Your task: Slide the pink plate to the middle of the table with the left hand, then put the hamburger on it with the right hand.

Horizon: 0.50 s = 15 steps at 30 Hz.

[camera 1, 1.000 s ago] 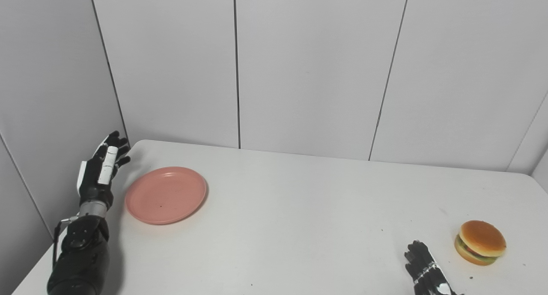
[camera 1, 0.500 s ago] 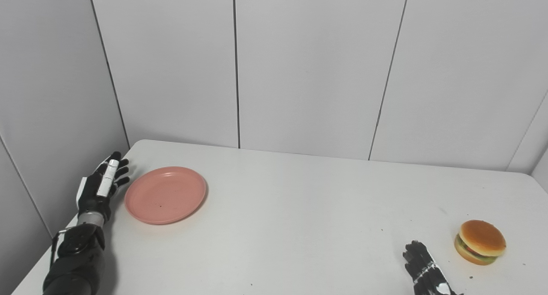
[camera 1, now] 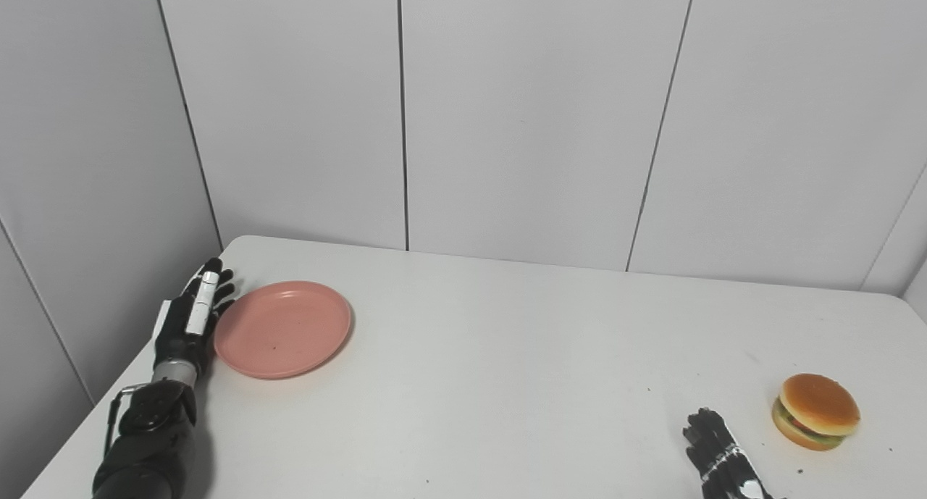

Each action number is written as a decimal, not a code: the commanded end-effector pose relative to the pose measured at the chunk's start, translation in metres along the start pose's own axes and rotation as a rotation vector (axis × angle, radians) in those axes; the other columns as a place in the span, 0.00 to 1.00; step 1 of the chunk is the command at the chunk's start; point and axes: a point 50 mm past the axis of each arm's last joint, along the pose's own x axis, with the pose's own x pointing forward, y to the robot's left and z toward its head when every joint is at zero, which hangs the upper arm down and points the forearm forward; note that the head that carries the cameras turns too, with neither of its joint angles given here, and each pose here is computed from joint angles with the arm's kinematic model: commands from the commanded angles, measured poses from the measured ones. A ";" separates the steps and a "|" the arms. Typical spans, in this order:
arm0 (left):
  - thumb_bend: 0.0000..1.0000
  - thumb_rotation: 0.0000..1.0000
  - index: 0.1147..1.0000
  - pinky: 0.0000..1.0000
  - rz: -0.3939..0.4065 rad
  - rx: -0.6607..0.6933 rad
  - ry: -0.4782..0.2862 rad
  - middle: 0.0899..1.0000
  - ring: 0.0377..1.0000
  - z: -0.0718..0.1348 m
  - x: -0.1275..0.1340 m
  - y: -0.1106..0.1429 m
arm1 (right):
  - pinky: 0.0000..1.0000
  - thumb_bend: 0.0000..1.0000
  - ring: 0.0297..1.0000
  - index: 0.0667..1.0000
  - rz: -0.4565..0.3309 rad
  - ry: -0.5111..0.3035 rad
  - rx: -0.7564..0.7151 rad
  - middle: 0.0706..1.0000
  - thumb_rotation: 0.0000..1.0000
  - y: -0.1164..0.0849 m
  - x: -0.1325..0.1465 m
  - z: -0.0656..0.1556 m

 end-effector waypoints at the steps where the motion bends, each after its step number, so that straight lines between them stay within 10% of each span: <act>1: 0.86 0.85 0.87 0.82 -0.059 0.018 -0.080 0.85 0.87 0.025 0.015 -0.016 | 0.98 0.88 0.94 0.89 -0.018 0.140 0.017 0.91 0.90 0.001 -0.017 -0.023; 15: 0.87 0.84 0.84 0.78 -0.122 0.010 -0.094 0.84 0.86 0.020 0.011 -0.048 | 0.96 0.88 0.92 0.88 -0.018 0.142 0.007 0.90 0.91 0.004 -0.017 -0.022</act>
